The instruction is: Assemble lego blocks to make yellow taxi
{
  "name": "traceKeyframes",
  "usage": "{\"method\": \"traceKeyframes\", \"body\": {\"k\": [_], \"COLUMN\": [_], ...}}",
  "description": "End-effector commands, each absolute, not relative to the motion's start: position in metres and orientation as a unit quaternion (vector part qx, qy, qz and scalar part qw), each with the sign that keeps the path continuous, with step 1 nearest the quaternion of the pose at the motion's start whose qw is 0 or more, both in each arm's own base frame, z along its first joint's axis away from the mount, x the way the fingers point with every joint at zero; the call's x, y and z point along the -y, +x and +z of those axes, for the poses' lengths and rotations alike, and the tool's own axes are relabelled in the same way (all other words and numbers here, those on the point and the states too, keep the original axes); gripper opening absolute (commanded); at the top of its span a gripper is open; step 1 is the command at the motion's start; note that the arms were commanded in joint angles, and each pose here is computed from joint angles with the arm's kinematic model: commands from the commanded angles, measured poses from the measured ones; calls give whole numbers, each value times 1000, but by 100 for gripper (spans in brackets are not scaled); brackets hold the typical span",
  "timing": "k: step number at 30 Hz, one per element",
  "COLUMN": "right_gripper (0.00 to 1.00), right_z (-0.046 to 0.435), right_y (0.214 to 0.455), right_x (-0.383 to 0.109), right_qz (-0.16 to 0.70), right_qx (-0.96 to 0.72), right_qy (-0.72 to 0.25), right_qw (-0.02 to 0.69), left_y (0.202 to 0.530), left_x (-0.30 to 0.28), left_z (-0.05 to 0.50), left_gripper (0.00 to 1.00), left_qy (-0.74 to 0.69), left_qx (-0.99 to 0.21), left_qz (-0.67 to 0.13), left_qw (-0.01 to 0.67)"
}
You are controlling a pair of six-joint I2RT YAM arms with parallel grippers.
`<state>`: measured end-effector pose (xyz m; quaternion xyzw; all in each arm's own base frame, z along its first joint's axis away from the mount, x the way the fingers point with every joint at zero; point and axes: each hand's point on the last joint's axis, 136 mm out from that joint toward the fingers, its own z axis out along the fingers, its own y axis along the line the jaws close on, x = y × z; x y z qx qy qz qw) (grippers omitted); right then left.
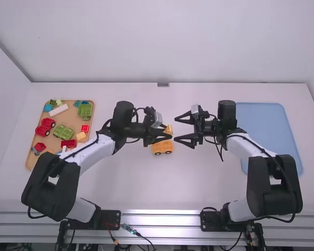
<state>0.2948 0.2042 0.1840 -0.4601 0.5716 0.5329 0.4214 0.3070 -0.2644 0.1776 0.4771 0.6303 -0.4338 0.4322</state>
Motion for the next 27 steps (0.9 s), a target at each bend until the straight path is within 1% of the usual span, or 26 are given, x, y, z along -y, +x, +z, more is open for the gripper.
{"method": "traceKeyframes", "body": {"k": [1,4,9,12,14,17,19,25,26,27], "right_gripper": [99,100,95,87,81,77,70,64,59,52], "right_z": [205,207,207,207,207,207,207,207,207,207], "right_y": [272,270,266,267,267,267,267,265,263,262], "right_x": [-208,-213,-218,-217,-216,-217,-217,-219,-221,-223], "right_qz": [580,583,586,585,585,585,585,587,587,586], "right_qx": [-519,-514,-509,-510,-511,-510,-511,-508,-504,-501], "right_qy": [-478,-484,-489,-488,-487,-488,-487,-490,-494,-497], "right_qw": [407,402,397,399,400,399,399,397,396,398], "left_y": [298,296,293,295,289,287,289,290,291,291], "left_x": [264,266,268,266,267,270,269,270,269,269], "left_z": [176,175,181,182,187,189,191,191,191,191], "left_gripper": [1,1,1,2,2,2,2,2,2,2], "left_qy": [487,492,502,503,510,513,507,502,500,500], "left_qx": [-611,-607,-590,-586,-570,-565,-569,-573,-575,-575], "left_qz": [-461,-460,-466,-466,-479,-480,-482,-485,-484,-484], "left_qw": [421,422,428,432,431,432,432,430,430,430]}}
